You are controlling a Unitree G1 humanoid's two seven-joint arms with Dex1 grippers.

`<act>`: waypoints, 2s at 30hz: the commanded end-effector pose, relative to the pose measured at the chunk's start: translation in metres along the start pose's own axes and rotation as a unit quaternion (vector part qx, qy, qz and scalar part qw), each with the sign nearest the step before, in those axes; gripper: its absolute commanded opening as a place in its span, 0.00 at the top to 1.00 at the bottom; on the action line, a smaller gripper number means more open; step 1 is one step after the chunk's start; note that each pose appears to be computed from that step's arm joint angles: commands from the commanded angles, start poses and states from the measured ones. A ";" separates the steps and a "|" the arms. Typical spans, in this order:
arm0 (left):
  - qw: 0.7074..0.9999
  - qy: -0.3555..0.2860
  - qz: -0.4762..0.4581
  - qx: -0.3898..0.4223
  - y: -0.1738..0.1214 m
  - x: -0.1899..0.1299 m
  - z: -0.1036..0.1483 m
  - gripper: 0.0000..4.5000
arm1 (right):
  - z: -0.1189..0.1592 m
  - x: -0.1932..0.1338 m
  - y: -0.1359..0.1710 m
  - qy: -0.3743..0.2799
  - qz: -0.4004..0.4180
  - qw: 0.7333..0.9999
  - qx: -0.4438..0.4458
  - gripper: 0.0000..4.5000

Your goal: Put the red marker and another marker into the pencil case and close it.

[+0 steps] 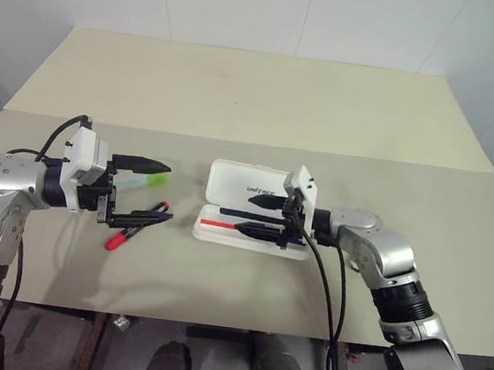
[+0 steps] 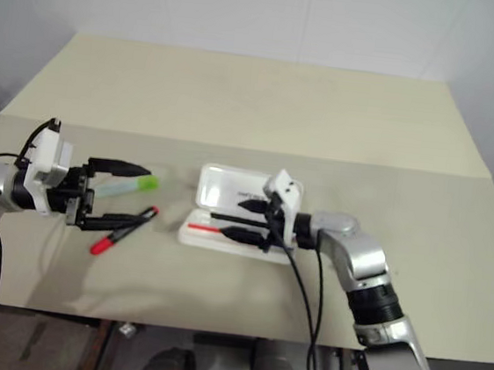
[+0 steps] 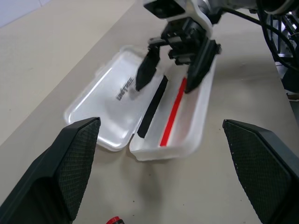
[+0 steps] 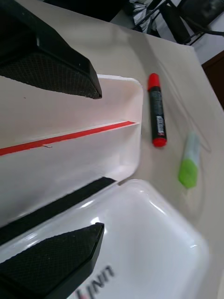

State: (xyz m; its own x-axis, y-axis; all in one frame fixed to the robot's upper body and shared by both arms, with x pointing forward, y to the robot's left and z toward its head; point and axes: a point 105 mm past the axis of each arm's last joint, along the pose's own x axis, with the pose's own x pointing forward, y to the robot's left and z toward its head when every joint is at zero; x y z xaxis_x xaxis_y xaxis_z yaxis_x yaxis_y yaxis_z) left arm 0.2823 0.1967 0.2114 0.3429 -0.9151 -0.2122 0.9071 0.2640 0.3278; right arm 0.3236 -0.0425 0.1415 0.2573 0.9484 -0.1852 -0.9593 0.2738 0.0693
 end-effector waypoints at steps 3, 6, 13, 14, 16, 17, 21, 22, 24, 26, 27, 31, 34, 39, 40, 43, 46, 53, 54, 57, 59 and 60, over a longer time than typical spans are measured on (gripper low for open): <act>1.000 -0.008 0.007 0.013 0.000 0.000 0.007 0.00 | 0.002 -0.002 0.009 -0.005 0.006 0.998 -0.066 0.00; 1.000 -0.012 0.010 0.012 0.000 0.002 0.006 0.00 | -0.004 -0.002 0.014 -0.007 0.011 0.995 -0.095 0.00; 1.000 -0.020 0.019 0.013 0.002 0.005 0.007 0.00 | -0.005 -0.002 0.015 -0.032 0.012 0.985 -0.169 0.00; 1.000 -0.020 0.019 0.012 0.002 0.005 0.007 0.00 | -0.003 -0.002 0.015 -0.040 0.011 0.984 -0.174 0.00; 1.000 -0.021 0.019 0.012 0.001 0.005 0.007 0.00 | 0.002 -0.003 0.016 -0.058 0.013 0.982 -0.179 0.00; 1.000 -0.021 0.018 0.012 0.001 0.006 0.007 0.00 | 0.005 -0.003 0.017 -0.067 0.014 0.981 -0.183 0.00; 1.000 -0.020 0.017 0.010 0.000 0.004 0.007 0.00 | 0.022 -0.009 0.022 -0.101 0.028 0.975 -0.197 0.00; 1.000 -0.020 0.017 0.010 0.000 0.004 0.007 0.00 | 0.027 -0.011 0.024 -0.110 0.034 0.974 -0.197 0.00; 1.000 -0.018 0.017 0.010 0.000 0.003 0.008 0.00 | 0.036 -0.015 0.027 -0.123 0.042 0.972 -0.193 0.00; 1.000 -0.016 0.017 0.011 0.001 0.002 0.008 0.00 | 0.042 -0.018 0.031 -0.129 0.053 0.971 -0.193 0.00; 1.000 -0.013 0.018 0.012 0.002 0.000 0.008 0.00 | 0.045 -0.019 0.033 -0.129 0.059 0.971 -0.194 0.00; 1.000 0.001 0.018 0.014 0.005 -0.008 0.005 0.00 | 0.053 -0.024 0.042 -0.130 0.081 0.968 -0.198 0.00; 0.999 0.033 0.005 0.002 0.000 -0.016 0.000 0.00 | 0.062 -0.037 0.049 -0.132 0.094 0.966 -0.201 0.00; 0.991 0.128 0.001 -0.033 -0.008 -0.034 -0.021 0.00 | 0.075 -0.061 0.062 -0.125 0.109 0.963 -0.211 0.00; 0.988 0.146 0.010 -0.046 -0.008 -0.036 -0.025 0.00 | 0.079 -0.067 0.063 -0.121 0.112 0.963 -0.213 0.00; 0.976 0.200 0.052 -0.060 -0.003 -0.041 -0.041 0.00 | 0.085 -0.076 0.066 -0.109 0.117 0.962 -0.222 0.00; 0.958 0.263 0.075 -0.082 -0.004 -0.038 -0.055 0.00 | 0.089 -0.083 0.057 -0.101 0.096 0.961 -0.239 0.00; 0.931 0.306 0.144 -0.137 -0.005 -0.021 -0.076 0.00 | 0.089 -0.082 0.052 -0.108 0.060 0.960 -0.252 0.00; 0.928 0.312 0.151 -0.141 -0.005 -0.021 -0.080 0.00 | 0.089 -0.082 0.053 -0.110 0.057 0.960 -0.252 0.00; 0.919 0.328 0.164 -0.142 -0.004 -0.022 -0.088 0.00 | 0.087 -0.083 0.054 -0.111 0.047 0.961 -0.249 0.00; 0.915 0.338 0.163 -0.146 -0.005 -0.022 -0.094 0.00 | 0.086 -0.084 0.055 -0.110 0.042 0.962 -0.248 0.00; 0.912 0.346 0.163 -0.148 -0.006 -0.023 -0.098 0.00 | 0.086 -0.085 0.056 -0.110 0.039 0.962 -0.248 0.00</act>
State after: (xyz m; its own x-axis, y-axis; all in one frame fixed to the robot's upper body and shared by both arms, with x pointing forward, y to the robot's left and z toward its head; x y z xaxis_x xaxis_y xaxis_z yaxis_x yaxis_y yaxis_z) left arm 0.2915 0.2400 0.1271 0.5741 -0.4361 -0.6930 0.7366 0.6447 0.2045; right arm 0.2647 -0.0914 0.2333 0.1458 0.9893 -0.0091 -0.9209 0.1324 -0.3666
